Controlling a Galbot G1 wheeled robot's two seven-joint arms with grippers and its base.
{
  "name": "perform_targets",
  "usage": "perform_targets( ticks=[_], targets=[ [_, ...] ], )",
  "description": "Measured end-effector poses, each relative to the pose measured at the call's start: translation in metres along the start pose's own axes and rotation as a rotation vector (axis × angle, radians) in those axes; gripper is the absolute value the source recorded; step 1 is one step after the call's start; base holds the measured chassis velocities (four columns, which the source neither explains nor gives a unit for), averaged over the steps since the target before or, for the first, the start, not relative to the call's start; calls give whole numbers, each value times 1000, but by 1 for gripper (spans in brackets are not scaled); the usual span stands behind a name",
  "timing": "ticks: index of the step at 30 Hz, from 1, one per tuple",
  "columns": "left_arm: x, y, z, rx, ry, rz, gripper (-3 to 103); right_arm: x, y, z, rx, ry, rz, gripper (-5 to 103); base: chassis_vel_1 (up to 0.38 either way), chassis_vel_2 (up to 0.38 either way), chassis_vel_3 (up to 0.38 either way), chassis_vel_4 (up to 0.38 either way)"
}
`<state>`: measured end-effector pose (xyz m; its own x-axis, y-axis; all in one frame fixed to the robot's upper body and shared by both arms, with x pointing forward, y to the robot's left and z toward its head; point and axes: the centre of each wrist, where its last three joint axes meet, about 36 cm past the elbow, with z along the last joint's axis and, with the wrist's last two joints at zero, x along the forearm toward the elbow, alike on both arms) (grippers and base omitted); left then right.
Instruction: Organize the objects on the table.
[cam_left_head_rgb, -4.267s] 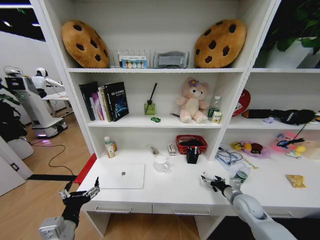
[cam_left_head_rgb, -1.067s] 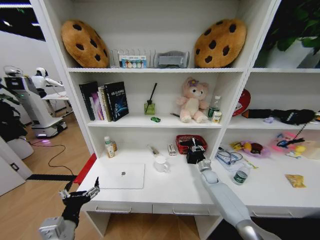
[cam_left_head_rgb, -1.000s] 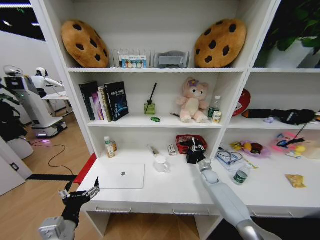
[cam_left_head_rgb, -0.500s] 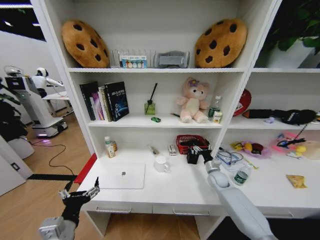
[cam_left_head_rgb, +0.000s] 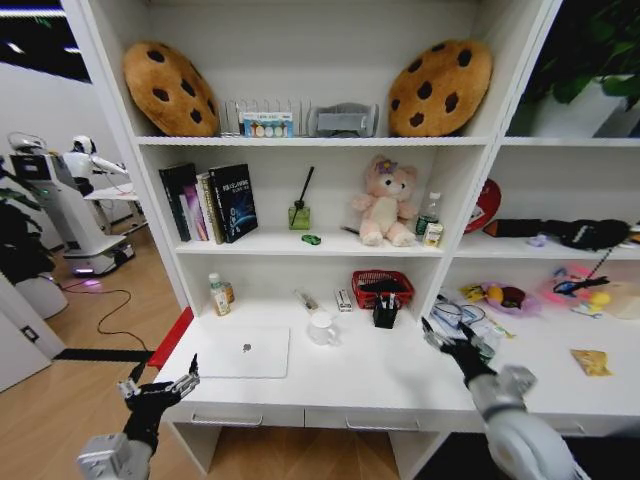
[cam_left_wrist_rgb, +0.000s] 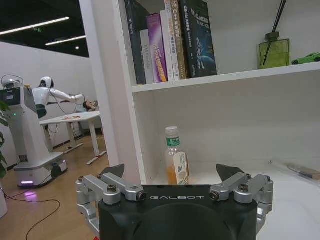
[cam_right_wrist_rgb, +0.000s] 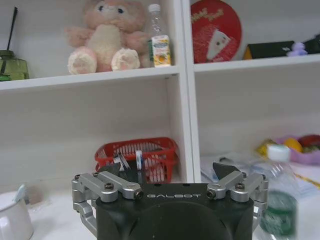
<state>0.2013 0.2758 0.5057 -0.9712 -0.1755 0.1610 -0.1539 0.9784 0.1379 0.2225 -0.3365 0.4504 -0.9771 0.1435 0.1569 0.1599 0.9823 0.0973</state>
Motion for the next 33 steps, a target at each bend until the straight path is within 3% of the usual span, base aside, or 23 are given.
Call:
perform_targets(
  ticks=[2, 9, 19, 33],
  targets=[
    [0, 0, 0, 0, 0, 0, 100, 36, 3, 14, -33, 25, 45, 100, 0, 0, 0, 0],
    [0, 0, 0, 0, 0, 0, 100, 58, -4, 11, 29, -25, 82, 100, 0, 0, 0, 0],
    [0, 0, 0, 0, 0, 0, 100, 51, 2, 2, 38, -90, 84, 100, -68, -61, 74, 63],
    [0, 0, 0, 0, 0, 0, 100, 41, 8, 11, 22, -104, 93, 100, -230, -231, 231, 246]
  ],
)
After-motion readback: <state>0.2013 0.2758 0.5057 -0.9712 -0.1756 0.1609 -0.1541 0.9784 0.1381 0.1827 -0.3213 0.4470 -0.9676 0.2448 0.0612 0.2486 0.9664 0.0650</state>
